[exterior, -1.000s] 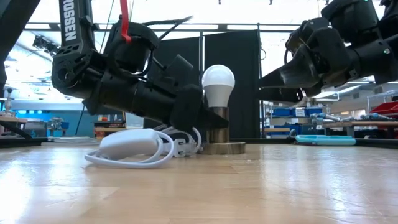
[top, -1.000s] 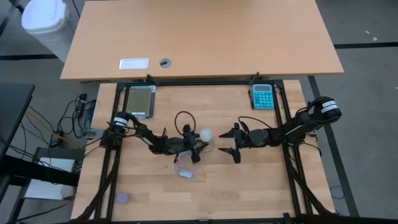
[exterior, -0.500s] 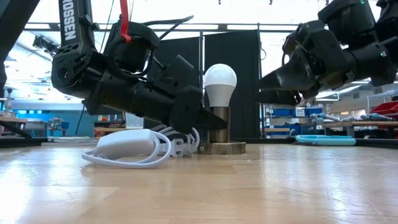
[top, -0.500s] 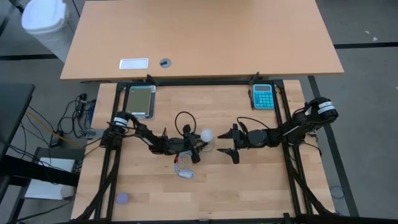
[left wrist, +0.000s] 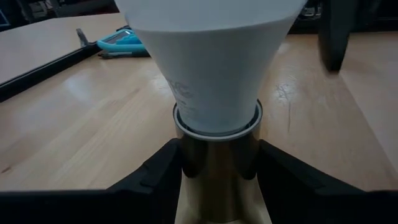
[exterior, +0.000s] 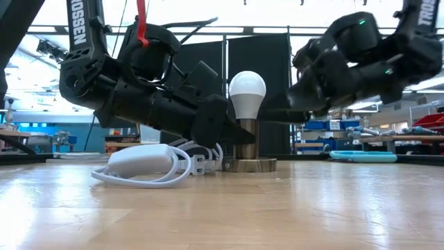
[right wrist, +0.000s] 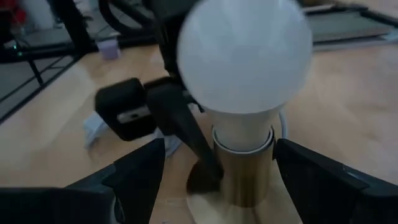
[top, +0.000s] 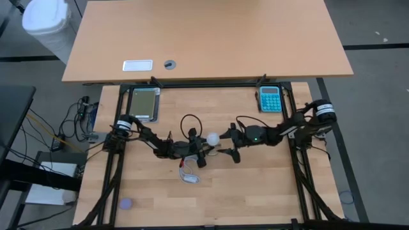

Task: Screw lightbulb
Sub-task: Insert the white lightbulb into the silver lamp

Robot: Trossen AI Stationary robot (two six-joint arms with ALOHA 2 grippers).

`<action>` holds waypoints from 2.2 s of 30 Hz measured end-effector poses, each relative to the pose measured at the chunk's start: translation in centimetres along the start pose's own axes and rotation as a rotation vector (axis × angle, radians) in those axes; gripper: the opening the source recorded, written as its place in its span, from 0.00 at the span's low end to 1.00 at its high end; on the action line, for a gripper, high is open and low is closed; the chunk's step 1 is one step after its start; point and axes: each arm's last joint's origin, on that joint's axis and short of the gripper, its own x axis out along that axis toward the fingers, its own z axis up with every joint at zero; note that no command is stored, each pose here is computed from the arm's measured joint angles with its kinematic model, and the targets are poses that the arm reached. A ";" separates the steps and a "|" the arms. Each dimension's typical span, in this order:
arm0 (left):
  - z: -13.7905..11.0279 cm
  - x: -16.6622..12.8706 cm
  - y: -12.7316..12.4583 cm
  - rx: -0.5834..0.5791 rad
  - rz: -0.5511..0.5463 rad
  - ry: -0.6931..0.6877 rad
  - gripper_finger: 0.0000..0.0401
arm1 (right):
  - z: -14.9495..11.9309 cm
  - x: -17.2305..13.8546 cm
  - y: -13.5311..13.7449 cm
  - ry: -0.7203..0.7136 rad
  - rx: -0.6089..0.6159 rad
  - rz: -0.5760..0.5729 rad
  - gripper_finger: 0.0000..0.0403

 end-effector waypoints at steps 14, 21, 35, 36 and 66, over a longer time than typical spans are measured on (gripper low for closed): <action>-0.2 0.1 0.1 -0.017 -0.004 0.018 0.46 | 0.3 1.5 0.1 -0.026 -0.045 0.049 0.76; -0.3 0.2 0.3 -0.037 0.005 0.036 0.46 | 0.1 1.4 0.6 -0.002 -0.012 0.066 0.76; -0.4 0.2 0.7 -0.044 0.088 0.045 0.46 | 1.1 -1.8 2.8 -0.011 0.043 0.219 0.76; -0.4 0.2 0.7 -0.043 0.085 0.045 0.46 | 0.9 -2.0 2.8 0.006 0.038 0.182 0.76; 1.6 0.0 -0.1 -0.002 -0.074 -0.004 0.76 | 0.4 -2.3 1.7 0.092 0.062 -0.027 0.76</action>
